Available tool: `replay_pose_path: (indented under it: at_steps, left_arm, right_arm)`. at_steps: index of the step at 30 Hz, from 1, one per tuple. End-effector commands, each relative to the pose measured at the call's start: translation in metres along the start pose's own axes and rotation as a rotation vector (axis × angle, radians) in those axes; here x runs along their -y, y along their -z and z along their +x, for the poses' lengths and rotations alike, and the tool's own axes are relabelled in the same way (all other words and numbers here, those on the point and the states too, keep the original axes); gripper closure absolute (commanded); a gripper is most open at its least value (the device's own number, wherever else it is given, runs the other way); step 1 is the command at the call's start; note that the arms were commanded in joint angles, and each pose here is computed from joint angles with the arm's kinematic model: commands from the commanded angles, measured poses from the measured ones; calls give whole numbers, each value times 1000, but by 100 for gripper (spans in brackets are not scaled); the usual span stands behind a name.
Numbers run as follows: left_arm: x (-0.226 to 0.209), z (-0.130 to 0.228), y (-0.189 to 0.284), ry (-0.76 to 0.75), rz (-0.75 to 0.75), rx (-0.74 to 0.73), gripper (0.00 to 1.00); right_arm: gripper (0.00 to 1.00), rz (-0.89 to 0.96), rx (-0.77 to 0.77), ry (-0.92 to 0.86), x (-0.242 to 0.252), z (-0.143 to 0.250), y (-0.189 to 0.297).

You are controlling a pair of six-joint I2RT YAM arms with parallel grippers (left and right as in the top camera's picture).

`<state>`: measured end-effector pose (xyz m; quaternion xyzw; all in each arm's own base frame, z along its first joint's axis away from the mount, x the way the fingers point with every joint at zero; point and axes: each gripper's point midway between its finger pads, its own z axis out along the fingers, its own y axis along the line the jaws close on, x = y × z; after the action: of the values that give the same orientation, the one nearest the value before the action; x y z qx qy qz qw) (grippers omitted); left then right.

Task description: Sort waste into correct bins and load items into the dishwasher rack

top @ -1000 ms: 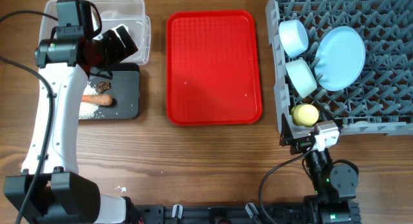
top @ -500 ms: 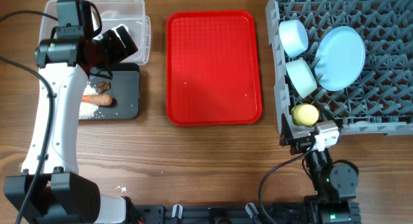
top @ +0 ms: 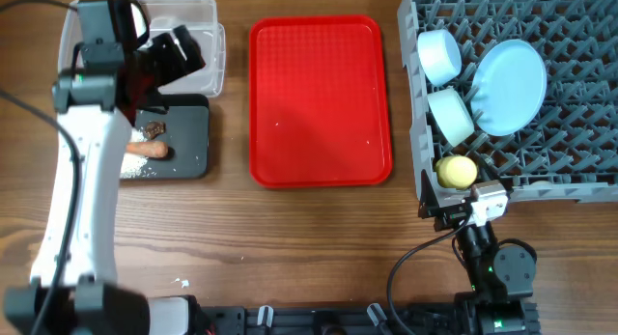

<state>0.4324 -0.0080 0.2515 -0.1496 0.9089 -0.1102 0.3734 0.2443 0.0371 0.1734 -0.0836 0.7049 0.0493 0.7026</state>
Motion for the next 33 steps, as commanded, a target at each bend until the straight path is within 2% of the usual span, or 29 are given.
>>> replay_pose_path:
  at_steps: [1,6,16,21,33]
  left_arm:
    - [27,-1,40,-224,107,175,0]
    - [13,31,61,-245,155,377,0]
    - [-36,112,88,-238,160,636,0]
    - [-52,139,92,-237,156,714,0]
    - [-60,161,89,-246,174,799,0]
  right_arm:
    - [0,22,14,-9,4,-3,1]
    - [0,22,14,-9,4,-3,1]
    - [0,22,14,-10,4,-3,1]
    - [0,22,14,-10,4,-3,1]
    - [0,22,14,-10,4,-3,1]
